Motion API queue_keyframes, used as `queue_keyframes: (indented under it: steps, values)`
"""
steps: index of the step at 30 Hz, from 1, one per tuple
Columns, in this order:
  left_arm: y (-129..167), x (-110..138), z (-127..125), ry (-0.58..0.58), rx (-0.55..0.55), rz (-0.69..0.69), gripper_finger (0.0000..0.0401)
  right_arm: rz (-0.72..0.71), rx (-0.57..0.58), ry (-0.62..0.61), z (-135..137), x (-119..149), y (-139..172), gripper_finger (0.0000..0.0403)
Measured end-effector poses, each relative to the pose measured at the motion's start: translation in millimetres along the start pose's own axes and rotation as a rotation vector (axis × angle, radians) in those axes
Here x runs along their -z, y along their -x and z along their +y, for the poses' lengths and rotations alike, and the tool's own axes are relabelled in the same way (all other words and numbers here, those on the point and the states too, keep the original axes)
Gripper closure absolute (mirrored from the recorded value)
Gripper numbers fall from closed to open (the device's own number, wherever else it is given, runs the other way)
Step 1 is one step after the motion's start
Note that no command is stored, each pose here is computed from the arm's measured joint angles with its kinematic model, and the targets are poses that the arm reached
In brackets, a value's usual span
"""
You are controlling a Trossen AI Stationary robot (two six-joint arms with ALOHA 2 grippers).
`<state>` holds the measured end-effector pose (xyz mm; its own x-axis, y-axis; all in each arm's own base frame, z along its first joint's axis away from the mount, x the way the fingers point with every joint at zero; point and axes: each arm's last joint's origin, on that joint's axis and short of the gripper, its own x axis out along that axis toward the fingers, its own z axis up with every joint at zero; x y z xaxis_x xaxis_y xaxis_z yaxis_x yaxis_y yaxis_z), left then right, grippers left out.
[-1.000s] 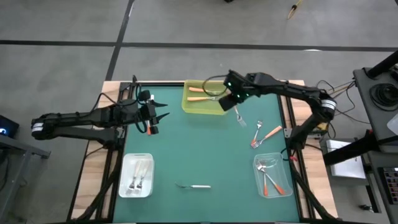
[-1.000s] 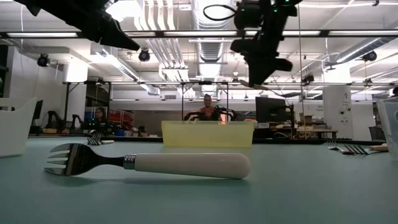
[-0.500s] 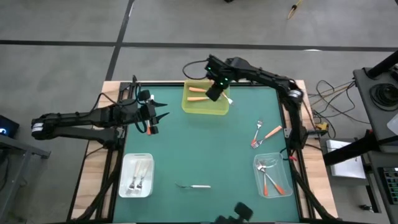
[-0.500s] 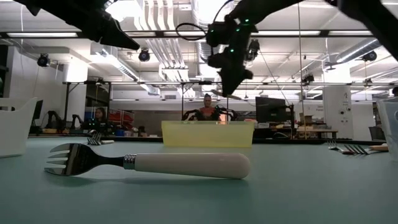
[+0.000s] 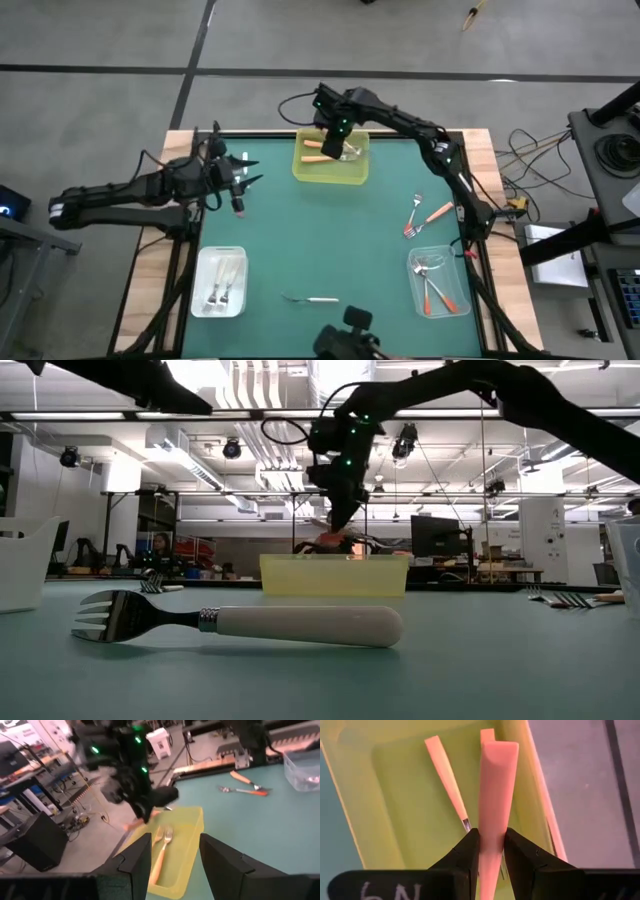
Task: Sort silverware by color (type)
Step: Put the yellow fork into the yellow bin
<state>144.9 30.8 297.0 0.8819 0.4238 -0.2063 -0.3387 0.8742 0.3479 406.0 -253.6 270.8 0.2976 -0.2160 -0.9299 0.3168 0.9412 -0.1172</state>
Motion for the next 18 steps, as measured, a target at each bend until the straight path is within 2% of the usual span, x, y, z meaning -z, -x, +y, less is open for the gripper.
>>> queue_keyframes:
  steps: [7, 18]
  values:
    - [11, -3, 5, 0.014, -0.043, -0.039, 0.0252, -0.031, -0.006, 0.047, 1, -3, -5, 0.0336]
    - [12, -3, 6, 0.014, -0.061, -0.037, 0.0252, -0.154, -0.122, 0.132, 19, -16, -4, 0.0336]
